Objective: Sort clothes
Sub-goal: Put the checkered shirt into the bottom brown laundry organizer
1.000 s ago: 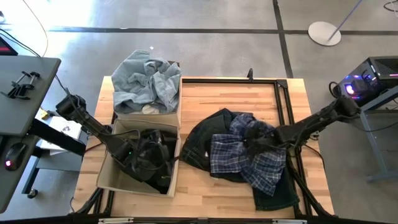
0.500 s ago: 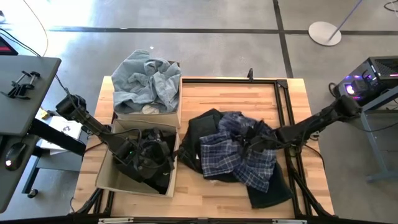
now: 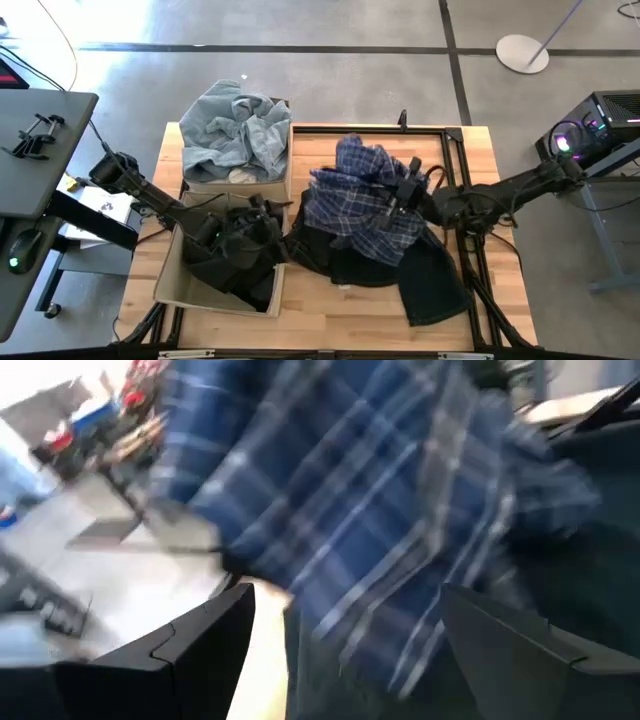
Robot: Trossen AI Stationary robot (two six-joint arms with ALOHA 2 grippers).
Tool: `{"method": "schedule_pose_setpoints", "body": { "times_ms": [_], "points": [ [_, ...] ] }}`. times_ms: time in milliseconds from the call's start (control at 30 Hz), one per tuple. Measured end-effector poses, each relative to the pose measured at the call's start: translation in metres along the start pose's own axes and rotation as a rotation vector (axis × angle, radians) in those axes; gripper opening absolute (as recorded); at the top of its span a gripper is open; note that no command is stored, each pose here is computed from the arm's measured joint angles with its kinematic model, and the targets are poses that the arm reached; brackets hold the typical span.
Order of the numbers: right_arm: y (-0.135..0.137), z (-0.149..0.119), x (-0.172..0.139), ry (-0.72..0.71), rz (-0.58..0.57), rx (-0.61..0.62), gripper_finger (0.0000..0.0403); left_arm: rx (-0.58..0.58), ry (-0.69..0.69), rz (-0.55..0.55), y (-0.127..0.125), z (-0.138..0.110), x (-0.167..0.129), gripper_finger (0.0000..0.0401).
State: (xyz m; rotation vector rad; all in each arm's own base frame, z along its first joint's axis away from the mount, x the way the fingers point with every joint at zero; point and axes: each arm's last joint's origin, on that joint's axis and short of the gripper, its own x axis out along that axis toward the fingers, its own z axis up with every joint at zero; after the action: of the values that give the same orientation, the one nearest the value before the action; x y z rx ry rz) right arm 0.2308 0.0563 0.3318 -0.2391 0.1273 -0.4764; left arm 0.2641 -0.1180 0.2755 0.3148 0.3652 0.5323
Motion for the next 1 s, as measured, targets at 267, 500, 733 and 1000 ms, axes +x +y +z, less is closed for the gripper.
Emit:
{"method": "schedule_pose_setpoints", "body": {
  "times_ms": [267,500,733,1000],
  "points": [
    [0.007,-0.002,0.003,0.001,0.111,-0.004,0.0004,0.004,-0.224,-0.213,0.008,0.03,0.021,0.031],
    [0.029,-0.02,0.015,0.017,0.294,-0.022,0.0006,0.152,-0.431,-0.194,0.0,0.032,0.065,0.031],
    [0.039,-0.016,0.015,-0.063,0.489,-0.036,0.0006,0.185,-0.463,-0.103,-0.011,0.02,0.093,0.031],
    [0.041,-0.014,0.012,-0.102,0.536,-0.072,0.0006,0.06,-0.434,-0.233,-0.018,0.011,0.103,0.031]
  ]
}}
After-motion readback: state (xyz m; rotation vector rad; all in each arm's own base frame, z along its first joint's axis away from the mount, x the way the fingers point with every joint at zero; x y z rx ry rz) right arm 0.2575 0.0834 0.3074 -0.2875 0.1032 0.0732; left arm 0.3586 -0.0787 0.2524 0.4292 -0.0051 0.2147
